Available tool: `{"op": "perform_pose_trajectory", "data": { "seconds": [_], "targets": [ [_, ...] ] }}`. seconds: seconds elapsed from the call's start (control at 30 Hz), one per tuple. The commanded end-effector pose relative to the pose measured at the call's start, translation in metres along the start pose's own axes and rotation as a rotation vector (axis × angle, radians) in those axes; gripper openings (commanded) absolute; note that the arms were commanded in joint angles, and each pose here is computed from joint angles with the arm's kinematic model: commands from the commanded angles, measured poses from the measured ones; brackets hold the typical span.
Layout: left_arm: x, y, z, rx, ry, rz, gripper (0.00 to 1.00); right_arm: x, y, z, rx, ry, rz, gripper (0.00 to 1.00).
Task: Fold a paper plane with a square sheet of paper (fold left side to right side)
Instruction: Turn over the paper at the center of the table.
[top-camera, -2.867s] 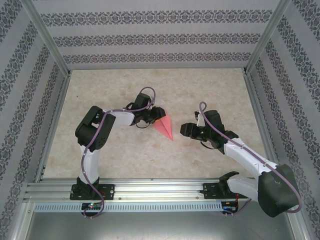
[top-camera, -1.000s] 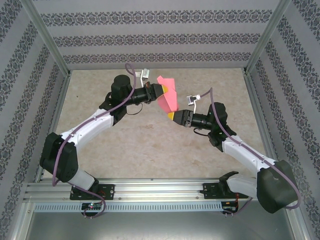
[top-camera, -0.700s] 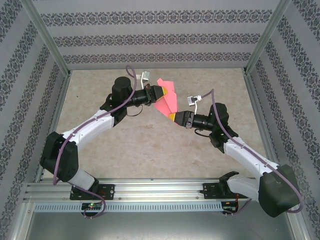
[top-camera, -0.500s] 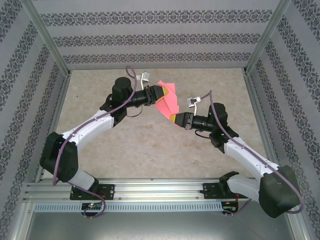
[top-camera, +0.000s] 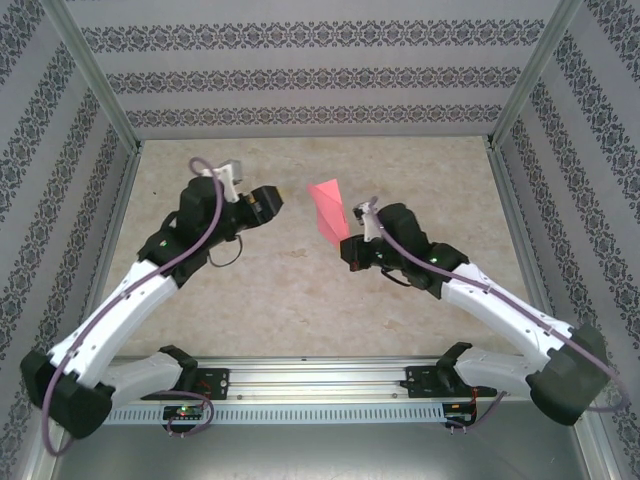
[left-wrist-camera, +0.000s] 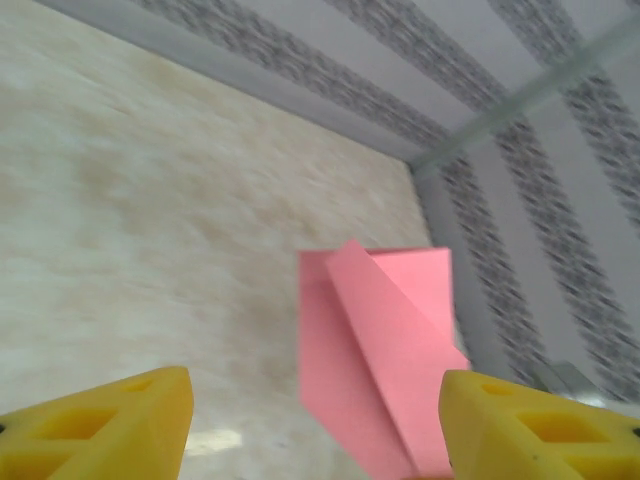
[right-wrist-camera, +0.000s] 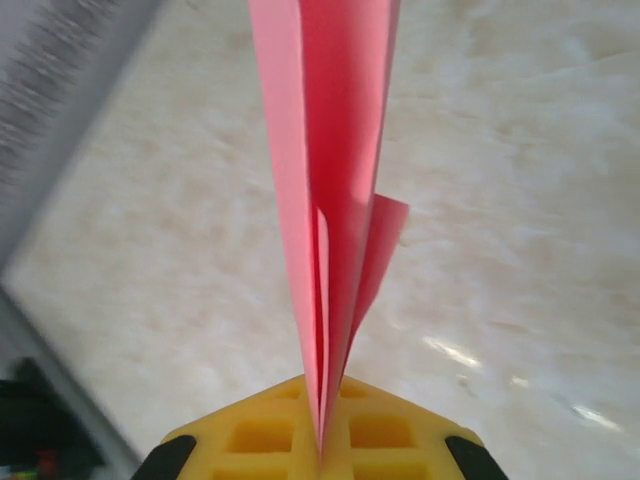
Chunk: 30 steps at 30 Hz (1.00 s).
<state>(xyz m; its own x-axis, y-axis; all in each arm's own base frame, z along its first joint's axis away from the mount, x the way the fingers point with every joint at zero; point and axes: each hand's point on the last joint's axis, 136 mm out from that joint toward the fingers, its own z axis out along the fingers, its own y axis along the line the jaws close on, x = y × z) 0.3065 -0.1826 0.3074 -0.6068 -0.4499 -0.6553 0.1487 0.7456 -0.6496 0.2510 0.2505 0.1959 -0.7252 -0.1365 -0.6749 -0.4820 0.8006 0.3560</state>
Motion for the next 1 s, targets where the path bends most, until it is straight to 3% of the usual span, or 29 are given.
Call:
{"op": "perform_pose_trajectory", "data": {
  "seconds": [0.0, 0.2, 0.43, 0.77, 0.97],
  "targets": [
    [-0.002, 0.072, -0.034, -0.326, -0.108, 0.058, 0.69, 0.015, -0.065, -0.017, 0.538, 0.119, -0.237, 0.04],
    [-0.007, 0.103, -0.076, -0.424, -0.266, 0.008, 0.72, 0.005, -0.069, -0.017, 0.91, 0.235, -0.511, 0.05],
    [-0.001, 0.122, -0.092, -0.465, -0.326, -0.041, 0.77, 0.026, -0.063, 0.033, 1.085, 0.421, -0.793, 0.08],
    [0.003, 0.124, -0.09, -0.466, -0.306, -0.033, 0.79, 0.073, -0.06, 0.098, 1.102, 0.605, -0.934, 0.15],
    [0.004, 0.122, -0.086, -0.462, -0.287, -0.019, 0.79, 0.096, -0.051, 0.107, 1.027, 0.657, -0.912, 0.33]
  ]
}}
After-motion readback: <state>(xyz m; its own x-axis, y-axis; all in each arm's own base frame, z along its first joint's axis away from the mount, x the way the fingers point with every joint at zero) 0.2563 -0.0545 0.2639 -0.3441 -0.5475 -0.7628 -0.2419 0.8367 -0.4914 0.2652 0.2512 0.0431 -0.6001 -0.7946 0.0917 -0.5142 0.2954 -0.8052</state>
